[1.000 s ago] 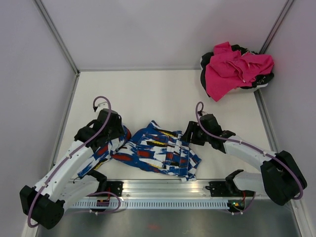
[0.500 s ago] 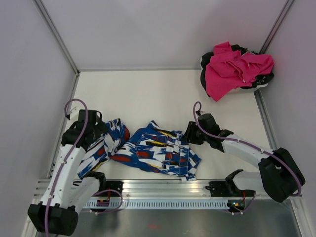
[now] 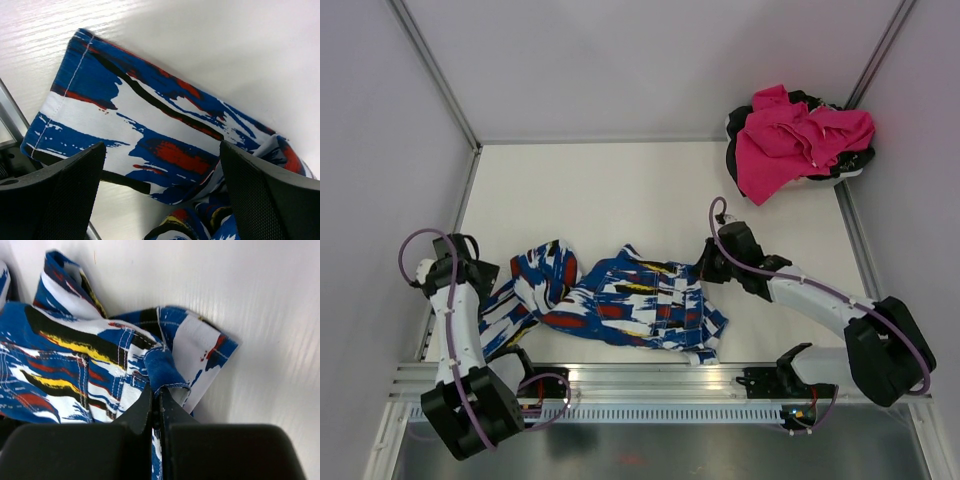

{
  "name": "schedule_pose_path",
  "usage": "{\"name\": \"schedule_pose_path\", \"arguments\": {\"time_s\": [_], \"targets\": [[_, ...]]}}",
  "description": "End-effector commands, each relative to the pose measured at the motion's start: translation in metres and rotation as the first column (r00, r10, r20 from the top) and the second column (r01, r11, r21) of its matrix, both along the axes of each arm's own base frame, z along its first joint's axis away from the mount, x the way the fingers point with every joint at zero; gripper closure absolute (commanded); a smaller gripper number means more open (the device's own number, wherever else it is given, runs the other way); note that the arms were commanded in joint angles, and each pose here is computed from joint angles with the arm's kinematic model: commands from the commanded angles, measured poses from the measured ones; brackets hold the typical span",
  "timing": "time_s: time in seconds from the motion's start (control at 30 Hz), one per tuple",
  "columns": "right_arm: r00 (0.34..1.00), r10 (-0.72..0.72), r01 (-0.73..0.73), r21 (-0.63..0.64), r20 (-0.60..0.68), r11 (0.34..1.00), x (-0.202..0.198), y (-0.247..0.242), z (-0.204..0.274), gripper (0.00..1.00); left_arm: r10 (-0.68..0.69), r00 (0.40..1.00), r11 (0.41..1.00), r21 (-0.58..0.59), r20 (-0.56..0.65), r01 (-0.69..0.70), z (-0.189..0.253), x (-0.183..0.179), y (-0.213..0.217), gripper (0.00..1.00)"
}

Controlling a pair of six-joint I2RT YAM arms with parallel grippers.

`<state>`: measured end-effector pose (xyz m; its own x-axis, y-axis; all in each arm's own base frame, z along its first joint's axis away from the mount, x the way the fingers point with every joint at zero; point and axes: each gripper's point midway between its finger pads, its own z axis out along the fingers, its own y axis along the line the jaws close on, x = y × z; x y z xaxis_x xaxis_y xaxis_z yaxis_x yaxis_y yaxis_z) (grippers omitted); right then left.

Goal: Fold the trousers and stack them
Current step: Flatten the trousers out

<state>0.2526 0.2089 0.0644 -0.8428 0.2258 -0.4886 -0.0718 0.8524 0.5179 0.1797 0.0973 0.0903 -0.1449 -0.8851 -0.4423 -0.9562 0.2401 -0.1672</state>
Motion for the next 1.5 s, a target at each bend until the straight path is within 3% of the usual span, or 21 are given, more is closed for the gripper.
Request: {"name": "schedule_pose_path", "arguments": {"time_s": [0.0,0.17,0.3,0.43,0.73,0.83,0.87,0.93,0.97,1.0,1.17,1.27,1.3,1.47], "targets": [[0.982,-0.086,0.092,-0.028,0.168,0.995,0.038,-0.012,0.048,1.0,0.114,0.991,0.993,0.019,0.075,-0.116,0.009,0.001,0.011,0.0],[0.933,-0.218,0.231,-0.013,0.286,0.973,0.066,-0.053,0.097,1.0,0.34,0.94,0.94,0.051,-0.03,-0.338,-0.012,-0.041,0.03,0.0],[0.912,-0.23,0.261,-0.05,0.341,0.964,0.072,-0.078,0.122,1.0,0.388,0.918,0.922,0.017,-0.084,-0.388,-0.037,-0.043,0.036,0.0],[0.925,-0.206,0.241,-0.076,0.318,0.968,0.07,-0.08,0.117,1.0,0.387,0.915,0.921,0.004,-0.115,-0.389,-0.051,-0.036,0.04,0.0],[0.921,-0.238,0.263,-0.044,0.307,0.964,0.067,-0.083,0.12,1.0,0.444,0.871,0.896,0.072,-0.212,-0.439,-0.072,-0.054,0.049,0.0],[0.92,-0.235,0.262,-0.048,0.315,0.964,0.067,-0.084,0.127,1.0,0.431,0.885,0.902,0.063,-0.177,-0.426,-0.083,-0.048,0.05,0.16],[0.921,-0.234,0.263,-0.054,0.311,0.963,0.065,-0.086,0.128,1.0,0.414,0.895,0.91,0.057,-0.168,-0.41,-0.084,-0.045,0.05,0.36],[0.915,-0.232,0.265,-0.058,0.329,0.962,0.065,-0.088,0.137,1.0,0.405,0.903,0.914,0.041,-0.146,-0.403,-0.082,-0.038,0.05,0.67],[0.911,-0.232,0.266,-0.056,0.34,0.962,0.063,-0.089,0.143,1.0,0.386,0.912,0.922,0.033,-0.141,-0.386,-0.081,-0.034,0.051,0.97],[0.905,-0.232,0.268,-0.053,0.357,0.962,0.063,-0.09,0.151,1.0,0.378,0.916,0.925,0.024,-0.134,-0.378,-0.08,-0.031,0.051,0.98],[0.854,-0.263,0.323,-0.062,0.449,0.944,0.059,-0.107,0.197,1.0,0.286,0.958,0.952,0.117,-0.002,-0.284,-0.024,-0.003,0.077,0.98],[0.799,-0.288,0.376,-0.065,0.529,0.924,0.055,-0.123,0.241,1.0,0.213,0.963,0.933,0.259,0.168,-0.251,0.053,0.014,0.099,0.98],[0.766,-0.298,0.391,-0.044,0.569,0.919,0.054,-0.127,0.268,1.0,0.181,0.945,0.91,0.318,0.274,-0.266,0.101,0.021,0.106,0.98],[0.643,-0.331,0.484,-0.031,0.691,0.875,0.037,-0.157,0.346,1.0,-0.072,0.917,0.874,0.468,0.392,-0.131,0.22,0.05,0.109,0.98]]}}
